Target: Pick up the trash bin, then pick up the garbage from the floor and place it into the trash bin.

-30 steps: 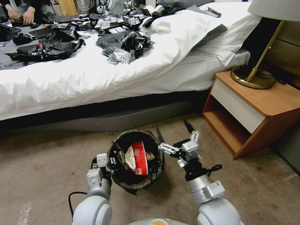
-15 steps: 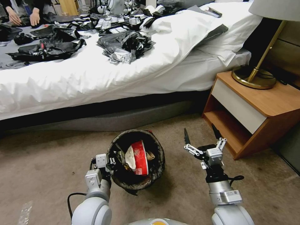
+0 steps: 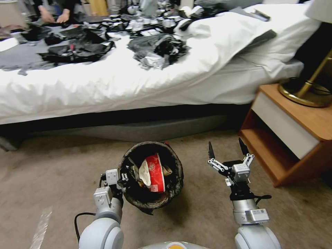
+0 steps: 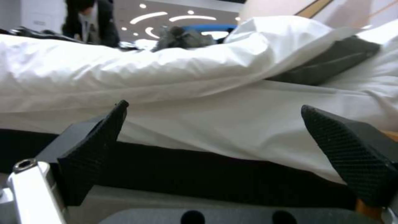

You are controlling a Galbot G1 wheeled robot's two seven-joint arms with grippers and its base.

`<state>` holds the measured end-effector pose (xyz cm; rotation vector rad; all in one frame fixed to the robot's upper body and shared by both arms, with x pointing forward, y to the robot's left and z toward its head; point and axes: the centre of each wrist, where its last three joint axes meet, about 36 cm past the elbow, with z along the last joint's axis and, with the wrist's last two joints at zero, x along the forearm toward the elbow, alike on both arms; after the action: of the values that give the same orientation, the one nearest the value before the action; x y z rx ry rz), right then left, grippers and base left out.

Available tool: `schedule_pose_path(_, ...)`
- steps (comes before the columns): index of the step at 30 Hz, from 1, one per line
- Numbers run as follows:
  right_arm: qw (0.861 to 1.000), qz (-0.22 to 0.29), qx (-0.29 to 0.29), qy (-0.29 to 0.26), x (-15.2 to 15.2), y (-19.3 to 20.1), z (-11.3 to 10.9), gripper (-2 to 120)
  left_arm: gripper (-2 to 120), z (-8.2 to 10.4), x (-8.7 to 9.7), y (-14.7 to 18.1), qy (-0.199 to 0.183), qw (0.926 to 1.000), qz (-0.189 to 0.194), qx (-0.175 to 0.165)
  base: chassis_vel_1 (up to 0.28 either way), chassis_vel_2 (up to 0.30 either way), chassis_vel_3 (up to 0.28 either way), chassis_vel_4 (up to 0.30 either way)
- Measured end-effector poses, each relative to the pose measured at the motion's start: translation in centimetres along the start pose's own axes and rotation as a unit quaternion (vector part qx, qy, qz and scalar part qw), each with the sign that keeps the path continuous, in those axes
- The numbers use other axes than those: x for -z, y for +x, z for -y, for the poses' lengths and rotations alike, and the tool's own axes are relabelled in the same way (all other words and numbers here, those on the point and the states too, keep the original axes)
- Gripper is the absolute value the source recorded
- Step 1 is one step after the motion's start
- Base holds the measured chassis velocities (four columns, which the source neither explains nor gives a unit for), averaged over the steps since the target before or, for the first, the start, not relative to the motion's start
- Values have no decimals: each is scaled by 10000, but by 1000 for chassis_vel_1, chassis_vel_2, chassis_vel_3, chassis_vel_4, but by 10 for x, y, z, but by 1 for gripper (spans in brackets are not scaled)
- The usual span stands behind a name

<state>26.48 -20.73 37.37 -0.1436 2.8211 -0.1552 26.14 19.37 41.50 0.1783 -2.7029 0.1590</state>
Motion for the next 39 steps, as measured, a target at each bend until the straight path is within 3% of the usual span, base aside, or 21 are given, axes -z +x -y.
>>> schedule_pose_path(39, 9998, 105, 157, 63, -1, 0, 1, 100, 0, 0, 5, 3, 15, 10000, 57, -4, 122, 124, 121, 120)
